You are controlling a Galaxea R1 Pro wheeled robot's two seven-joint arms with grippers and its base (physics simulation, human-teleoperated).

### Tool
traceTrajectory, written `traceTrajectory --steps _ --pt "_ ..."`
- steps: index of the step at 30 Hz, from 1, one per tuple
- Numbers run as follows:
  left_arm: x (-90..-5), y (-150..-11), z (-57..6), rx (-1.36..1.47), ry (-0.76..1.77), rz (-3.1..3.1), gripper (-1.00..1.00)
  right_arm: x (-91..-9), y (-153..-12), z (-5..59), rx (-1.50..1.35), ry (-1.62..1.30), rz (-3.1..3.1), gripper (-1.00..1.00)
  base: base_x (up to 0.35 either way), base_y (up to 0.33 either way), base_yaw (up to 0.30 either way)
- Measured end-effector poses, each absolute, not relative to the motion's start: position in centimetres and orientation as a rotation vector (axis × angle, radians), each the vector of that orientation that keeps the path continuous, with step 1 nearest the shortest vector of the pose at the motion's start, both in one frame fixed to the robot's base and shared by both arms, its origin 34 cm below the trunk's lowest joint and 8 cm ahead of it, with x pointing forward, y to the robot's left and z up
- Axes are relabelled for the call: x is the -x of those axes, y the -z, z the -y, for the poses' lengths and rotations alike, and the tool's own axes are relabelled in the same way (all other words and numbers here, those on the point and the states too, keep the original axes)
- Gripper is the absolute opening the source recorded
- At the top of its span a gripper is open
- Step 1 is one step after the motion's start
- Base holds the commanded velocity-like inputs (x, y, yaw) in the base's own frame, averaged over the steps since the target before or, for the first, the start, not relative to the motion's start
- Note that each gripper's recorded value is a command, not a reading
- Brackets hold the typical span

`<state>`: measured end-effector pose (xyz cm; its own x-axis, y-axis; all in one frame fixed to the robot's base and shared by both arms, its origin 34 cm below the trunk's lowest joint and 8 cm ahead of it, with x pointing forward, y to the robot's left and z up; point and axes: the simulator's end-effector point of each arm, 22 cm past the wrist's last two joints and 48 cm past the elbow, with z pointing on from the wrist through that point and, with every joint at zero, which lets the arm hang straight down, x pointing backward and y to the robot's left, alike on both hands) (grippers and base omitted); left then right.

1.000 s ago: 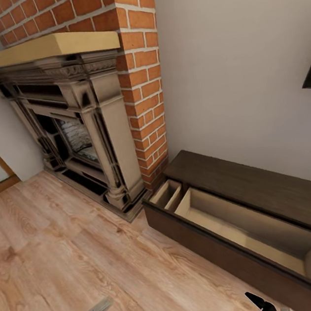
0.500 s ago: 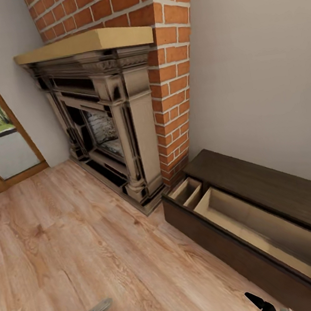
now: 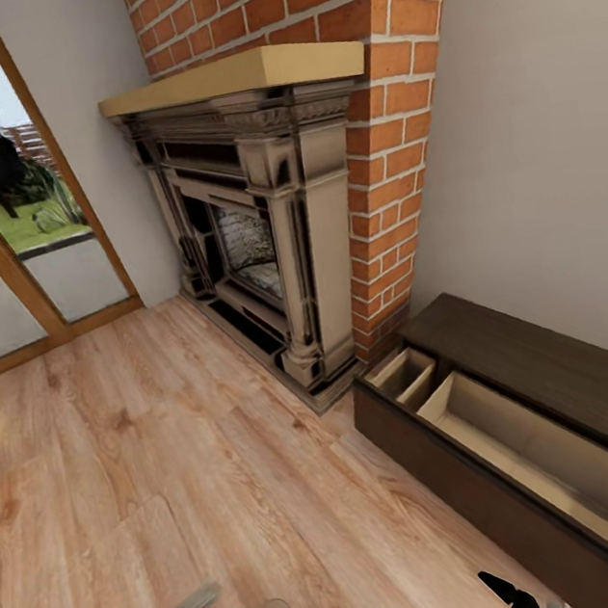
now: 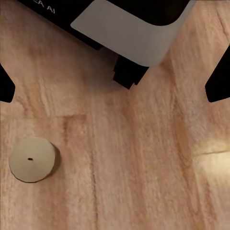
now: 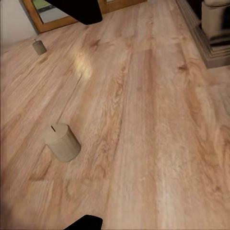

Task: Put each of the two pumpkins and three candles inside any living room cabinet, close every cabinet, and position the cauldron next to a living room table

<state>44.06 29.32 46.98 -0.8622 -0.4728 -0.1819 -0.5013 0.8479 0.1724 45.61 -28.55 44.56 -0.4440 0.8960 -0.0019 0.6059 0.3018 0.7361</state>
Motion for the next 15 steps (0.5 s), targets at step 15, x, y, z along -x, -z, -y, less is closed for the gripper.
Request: traceTrajectory --steps 15 --pt "-44.06 -46.97 -29.29 0.765 -0.324 -2.891 1.0 -45.59 -44.55 28.55 -1.34 -0.947 -2.161 1.0 0.0 0.0 0.281"
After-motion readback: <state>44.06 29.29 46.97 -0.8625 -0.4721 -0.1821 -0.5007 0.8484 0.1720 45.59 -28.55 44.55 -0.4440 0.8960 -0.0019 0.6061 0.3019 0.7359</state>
